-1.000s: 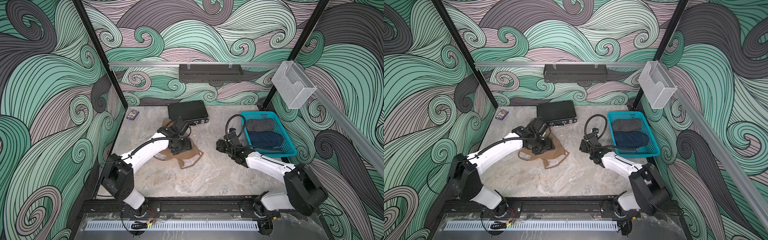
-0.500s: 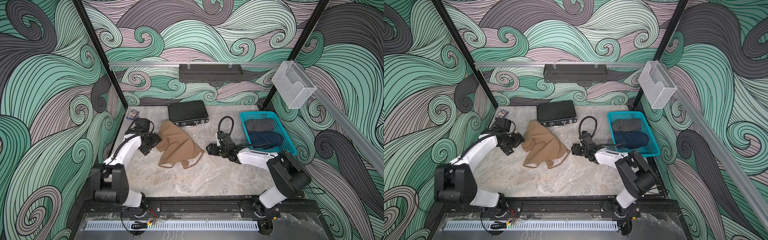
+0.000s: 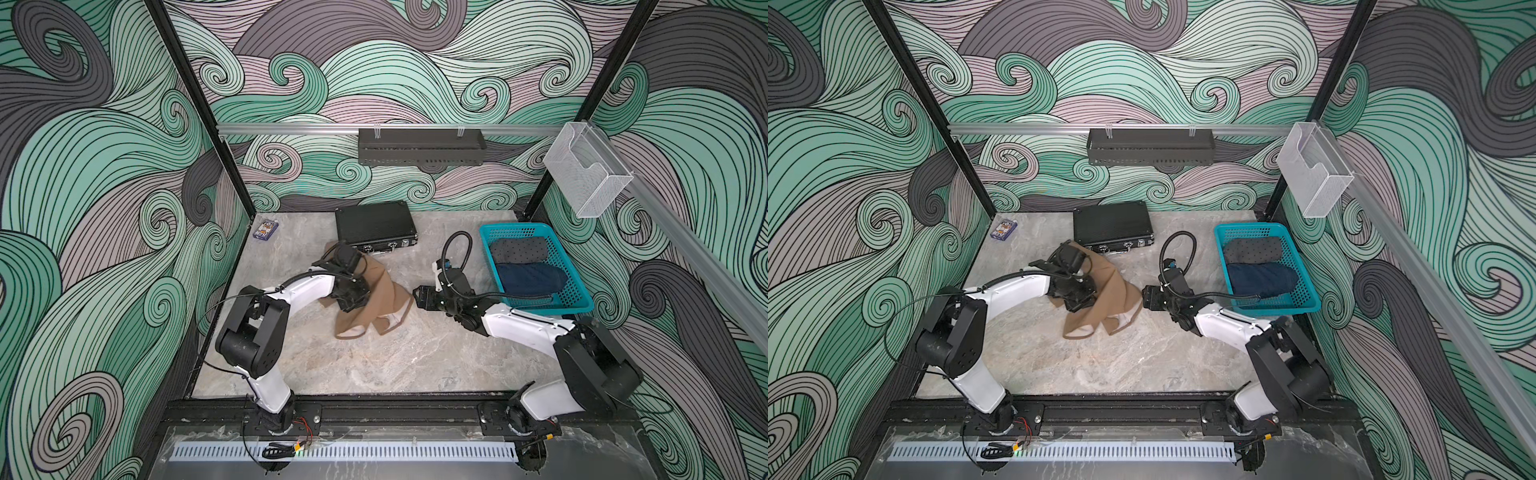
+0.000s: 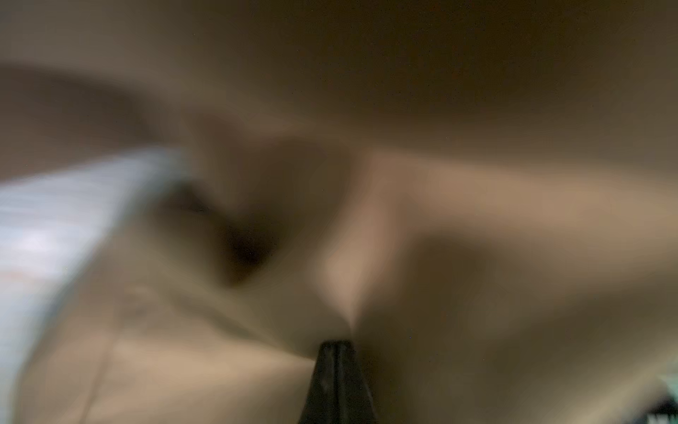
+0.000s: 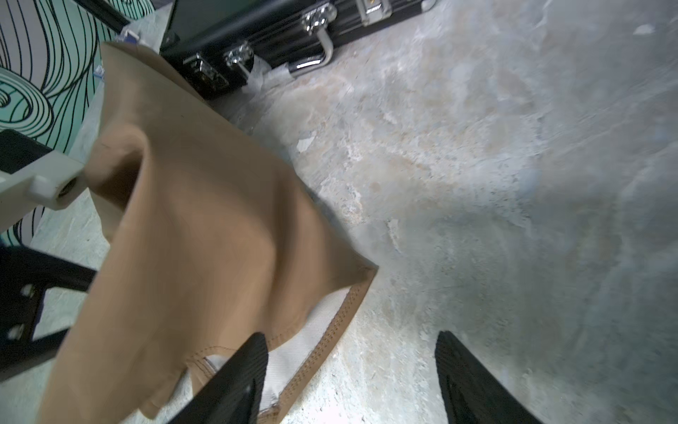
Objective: Roll up the skirts
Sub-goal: Flatten out the skirt at the center of the board.
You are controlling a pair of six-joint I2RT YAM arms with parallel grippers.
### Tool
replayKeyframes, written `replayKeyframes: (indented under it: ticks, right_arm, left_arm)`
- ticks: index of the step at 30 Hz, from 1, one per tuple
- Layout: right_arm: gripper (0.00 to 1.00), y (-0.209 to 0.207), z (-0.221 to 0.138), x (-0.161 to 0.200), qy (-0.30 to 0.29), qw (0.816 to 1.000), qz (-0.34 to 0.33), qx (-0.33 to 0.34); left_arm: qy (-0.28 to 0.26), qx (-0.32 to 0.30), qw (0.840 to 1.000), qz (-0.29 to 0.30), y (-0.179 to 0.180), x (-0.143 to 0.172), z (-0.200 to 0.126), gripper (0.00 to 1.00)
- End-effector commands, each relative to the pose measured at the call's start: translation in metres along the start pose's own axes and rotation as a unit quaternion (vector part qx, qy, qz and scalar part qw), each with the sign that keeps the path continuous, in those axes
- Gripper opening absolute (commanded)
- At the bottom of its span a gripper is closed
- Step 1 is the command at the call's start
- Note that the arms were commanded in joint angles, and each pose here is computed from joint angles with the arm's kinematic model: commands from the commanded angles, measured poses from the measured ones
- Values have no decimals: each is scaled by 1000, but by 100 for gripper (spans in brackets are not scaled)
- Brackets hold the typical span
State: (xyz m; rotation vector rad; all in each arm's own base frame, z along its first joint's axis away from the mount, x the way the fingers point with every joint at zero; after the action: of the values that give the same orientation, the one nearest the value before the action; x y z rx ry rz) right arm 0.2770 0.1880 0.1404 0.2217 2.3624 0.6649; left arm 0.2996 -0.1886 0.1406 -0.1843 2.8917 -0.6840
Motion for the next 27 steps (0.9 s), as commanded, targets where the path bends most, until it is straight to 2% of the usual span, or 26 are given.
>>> replayKeyframes:
  ticks: [1, 3, 6, 7, 10, 12, 14, 19, 24, 26, 27]
  right_arm:
    - [74, -17, -11, -7, -50, 998, 18, 43]
    - [74, -22, -14, -8, -58, 997, 30, 41]
    - [74, -20, -13, -7, -55, 998, 27, 20]
    - [74, -17, -11, -6, -48, 999, 22, 7]
    - [74, 3, -7, 0, -16, 999, 1, -47]
    - [75, 24, -3, 11, 18, 997, -17, -68]
    - [76, 44, 1, 25, 62, 996, -23, -63]
    - [80, 71, 19, 65, 150, 986, 35, -65]
    - [82, 77, 39, 77, 201, 976, 73, -42]
    - [80, 79, 46, 77, 206, 975, 71, -37]
    - [75, 78, 52, 78, 214, 973, 76, -31]
  left_arm:
    - [-48, 72, 990, 112, -58, 5, -34, 0]
    - [-67, 94, 982, 147, -67, 6, -53, 0]
    - [-84, 63, 981, 160, -53, -1, -86, 0]
    - [-92, 38, 983, 153, -43, -5, -99, 3]
    - [-121, -59, 988, 71, 8, -17, -127, 50]
    - [-132, -89, 987, -12, 49, -20, -135, 66]
    - [-137, -72, 986, -65, 78, -22, -127, 74]
    - [-108, 0, 984, -140, 119, -40, -96, 79]
    - [-60, 50, 986, -145, 126, -80, -57, 76]
    - [-44, 31, 987, -148, 131, -89, -45, 71]
    - [-42, 20, 988, -145, 135, -94, -39, 68]
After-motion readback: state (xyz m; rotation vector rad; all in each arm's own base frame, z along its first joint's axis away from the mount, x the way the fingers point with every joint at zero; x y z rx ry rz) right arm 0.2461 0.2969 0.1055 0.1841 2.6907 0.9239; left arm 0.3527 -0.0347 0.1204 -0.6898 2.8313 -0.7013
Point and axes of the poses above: each gripper's point midway between its finger pads, its own z axis out along the fingers, its own y axis along the line the jaws close on, x = y × z, the point moved 8 cm from there along -z, back along the fingers, and after that the axes turned 14 degrees about z, right-handed, at the moved point
